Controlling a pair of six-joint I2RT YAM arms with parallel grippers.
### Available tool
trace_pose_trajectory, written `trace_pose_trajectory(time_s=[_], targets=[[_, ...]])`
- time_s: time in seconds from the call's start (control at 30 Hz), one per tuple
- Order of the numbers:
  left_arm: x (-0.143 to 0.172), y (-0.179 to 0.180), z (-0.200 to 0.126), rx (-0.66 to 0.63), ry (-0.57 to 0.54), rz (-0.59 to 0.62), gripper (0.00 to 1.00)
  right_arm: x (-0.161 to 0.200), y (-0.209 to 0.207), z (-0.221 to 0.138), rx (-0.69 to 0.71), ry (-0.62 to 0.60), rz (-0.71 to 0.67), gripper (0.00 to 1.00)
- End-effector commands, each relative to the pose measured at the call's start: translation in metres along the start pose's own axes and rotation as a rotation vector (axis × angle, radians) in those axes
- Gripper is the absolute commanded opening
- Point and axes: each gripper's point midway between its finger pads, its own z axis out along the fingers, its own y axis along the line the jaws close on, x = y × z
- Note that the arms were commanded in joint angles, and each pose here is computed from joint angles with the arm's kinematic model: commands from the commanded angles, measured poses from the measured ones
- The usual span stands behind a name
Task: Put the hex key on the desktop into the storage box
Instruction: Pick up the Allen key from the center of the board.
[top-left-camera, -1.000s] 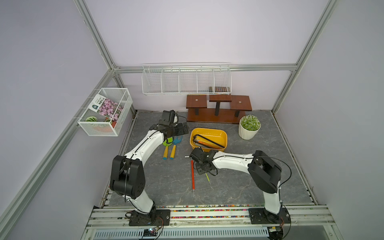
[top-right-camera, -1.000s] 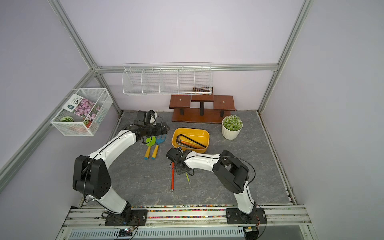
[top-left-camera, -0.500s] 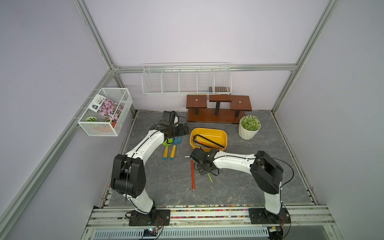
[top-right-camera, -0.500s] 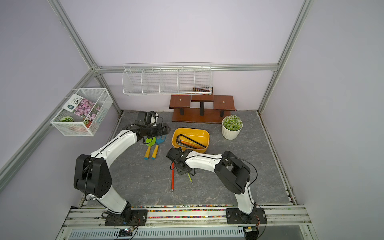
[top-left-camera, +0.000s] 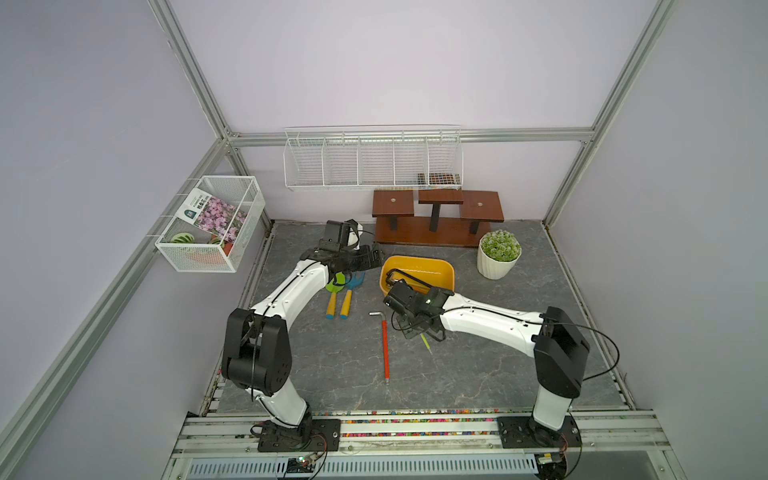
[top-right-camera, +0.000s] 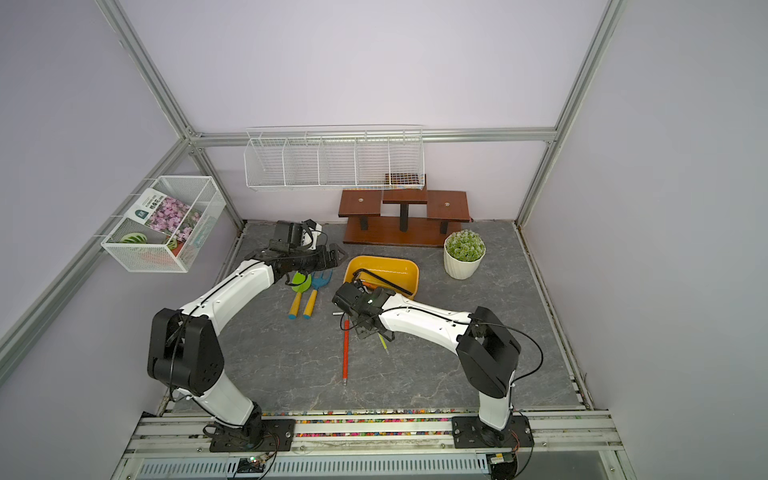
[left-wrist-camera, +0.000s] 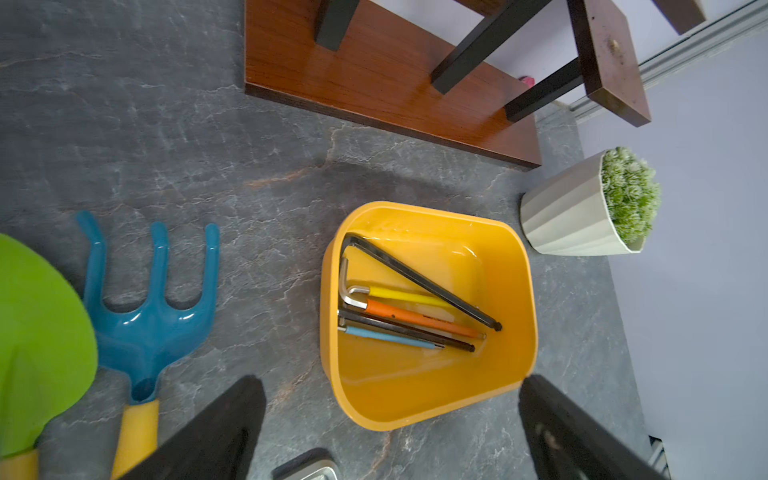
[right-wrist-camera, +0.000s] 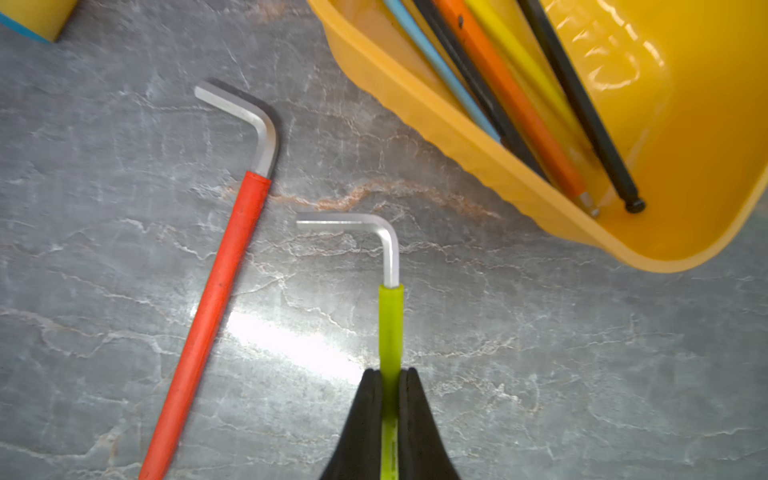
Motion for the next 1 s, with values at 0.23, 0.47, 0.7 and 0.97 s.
trace_pose_trajectory(time_s=[0.23, 0.47, 0.7, 0.97], targets=[[-0.005, -0.016, -0.010, 0.076, -0.024, 0.010, 1.00, -0.027, -0.018, -0.026, 0.004, -0.064, 0.004, 0.00], [-0.011, -0.008, -0.018, 0.017, -0.067, 0.020, 1.00, -0.048, -0.026, -0.031, -0.044, -0.090, 0.029, 0.00], [-0.013, -0.001, -0.018, 0.006, -0.071, -0.001, 1.00, -0.072, -0.048, -0.028, -0.073, -0.107, 0.054, 0.00], [-0.015, 0.003, -0.018, 0.016, -0.065, -0.033, 1.00, -0.103, -0.074, -0.011, -0.119, -0.106, 0.086, 0.00]])
